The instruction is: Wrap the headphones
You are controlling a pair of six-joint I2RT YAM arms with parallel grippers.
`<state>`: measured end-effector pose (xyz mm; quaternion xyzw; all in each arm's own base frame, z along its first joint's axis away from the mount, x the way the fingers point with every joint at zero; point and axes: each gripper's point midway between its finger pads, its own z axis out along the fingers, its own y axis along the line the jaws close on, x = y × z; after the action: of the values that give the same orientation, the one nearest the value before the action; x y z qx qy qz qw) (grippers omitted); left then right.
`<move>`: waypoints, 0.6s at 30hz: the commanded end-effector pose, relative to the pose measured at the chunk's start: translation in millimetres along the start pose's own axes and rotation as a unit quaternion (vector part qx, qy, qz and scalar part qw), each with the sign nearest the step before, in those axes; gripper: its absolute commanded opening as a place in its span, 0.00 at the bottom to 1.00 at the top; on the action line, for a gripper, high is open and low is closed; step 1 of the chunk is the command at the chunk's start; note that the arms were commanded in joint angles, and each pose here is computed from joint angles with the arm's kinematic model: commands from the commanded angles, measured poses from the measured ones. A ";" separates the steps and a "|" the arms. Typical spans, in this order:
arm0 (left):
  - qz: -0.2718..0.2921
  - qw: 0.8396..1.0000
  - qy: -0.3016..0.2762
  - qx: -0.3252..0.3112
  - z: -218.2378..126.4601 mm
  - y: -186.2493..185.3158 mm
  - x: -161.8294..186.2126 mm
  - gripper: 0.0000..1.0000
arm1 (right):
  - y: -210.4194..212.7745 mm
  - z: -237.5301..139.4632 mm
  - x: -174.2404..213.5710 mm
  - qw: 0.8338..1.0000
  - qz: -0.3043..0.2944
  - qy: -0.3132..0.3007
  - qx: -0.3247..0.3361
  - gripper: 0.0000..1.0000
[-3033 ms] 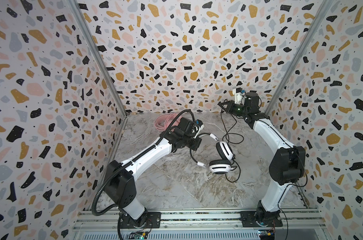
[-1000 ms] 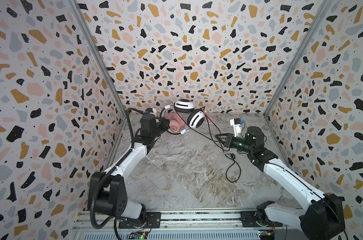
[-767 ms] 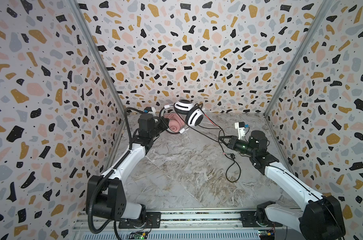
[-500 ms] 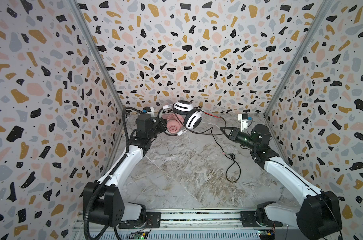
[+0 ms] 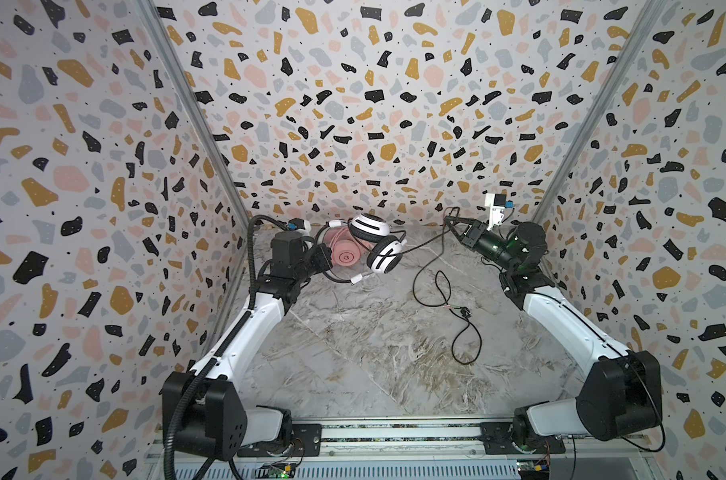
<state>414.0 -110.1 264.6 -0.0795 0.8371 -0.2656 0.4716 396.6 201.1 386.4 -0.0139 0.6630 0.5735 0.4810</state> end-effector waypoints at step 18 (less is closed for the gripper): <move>-0.052 0.978 -0.124 0.157 -26.8 -71.4 -81.4 0.00 | -12.5 -18.4 110.1 0.994 0.035 0.102 0.032 0.05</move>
<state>428.1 -112.7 290.9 -0.1210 0.7910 -0.3211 0.5065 326.5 249.1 309.4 -0.0403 0.7222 0.5767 0.3798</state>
